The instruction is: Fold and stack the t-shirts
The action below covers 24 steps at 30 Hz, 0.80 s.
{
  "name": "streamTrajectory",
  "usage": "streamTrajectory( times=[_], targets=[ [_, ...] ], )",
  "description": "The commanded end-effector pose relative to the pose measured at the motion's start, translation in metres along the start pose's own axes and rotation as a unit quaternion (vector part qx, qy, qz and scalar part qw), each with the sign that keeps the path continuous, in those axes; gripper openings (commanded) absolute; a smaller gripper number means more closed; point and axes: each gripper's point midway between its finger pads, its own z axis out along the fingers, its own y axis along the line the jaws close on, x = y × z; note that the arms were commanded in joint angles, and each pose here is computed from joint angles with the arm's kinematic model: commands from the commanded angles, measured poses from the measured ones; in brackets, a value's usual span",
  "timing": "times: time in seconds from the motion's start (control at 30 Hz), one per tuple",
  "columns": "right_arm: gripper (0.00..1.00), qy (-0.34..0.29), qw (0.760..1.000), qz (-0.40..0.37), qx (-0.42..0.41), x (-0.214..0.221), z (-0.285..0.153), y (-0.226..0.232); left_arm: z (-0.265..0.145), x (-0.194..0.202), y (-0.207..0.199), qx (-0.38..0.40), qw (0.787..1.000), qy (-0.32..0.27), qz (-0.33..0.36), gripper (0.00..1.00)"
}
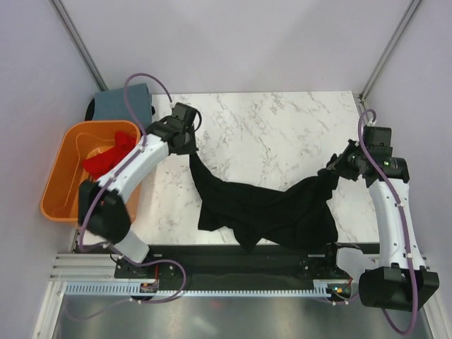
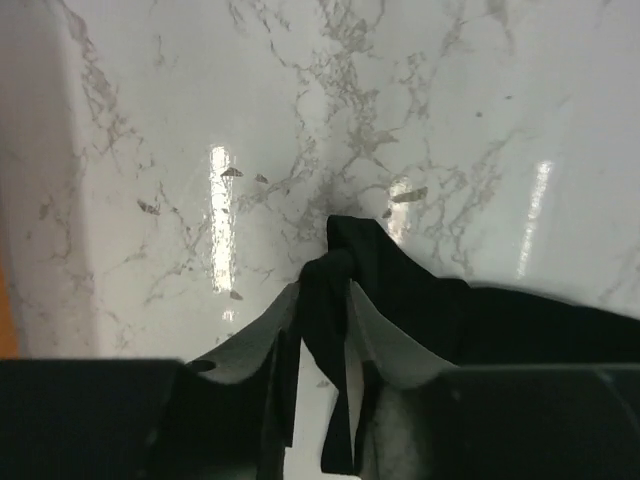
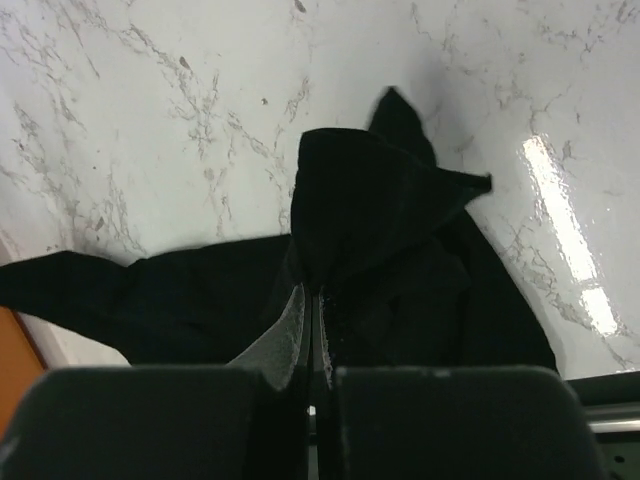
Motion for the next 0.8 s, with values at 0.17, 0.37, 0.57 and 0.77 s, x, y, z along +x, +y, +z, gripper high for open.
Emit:
streamTrajectory(
  times=[0.17, 0.37, 0.57, 0.77],
  targets=[
    [0.0, -0.028, 0.998, -0.039, 0.037, -0.017, 0.027, -0.016, -0.008, 0.022, -0.031, 0.033, 0.998, 0.031, 0.033, 0.82],
    [0.0, 0.001, 0.998, -0.035, 0.044, -0.007, 0.061, -0.025, -0.079, 0.115, -0.073, 0.079, 0.992, 0.027, 0.097, 0.81],
    [0.0, 0.012, 0.999, -0.027, 0.037, 0.005, 0.069, -0.029, -0.107, 0.237, -0.108, 0.123, 0.978, 0.08, 0.149, 0.73],
    [0.0, 0.014, 0.999, -0.025, 0.034, 0.018, 0.065, -0.034, -0.097, 0.304, -0.162, 0.154, 0.964, 0.099, 0.191, 0.8]
  ],
)
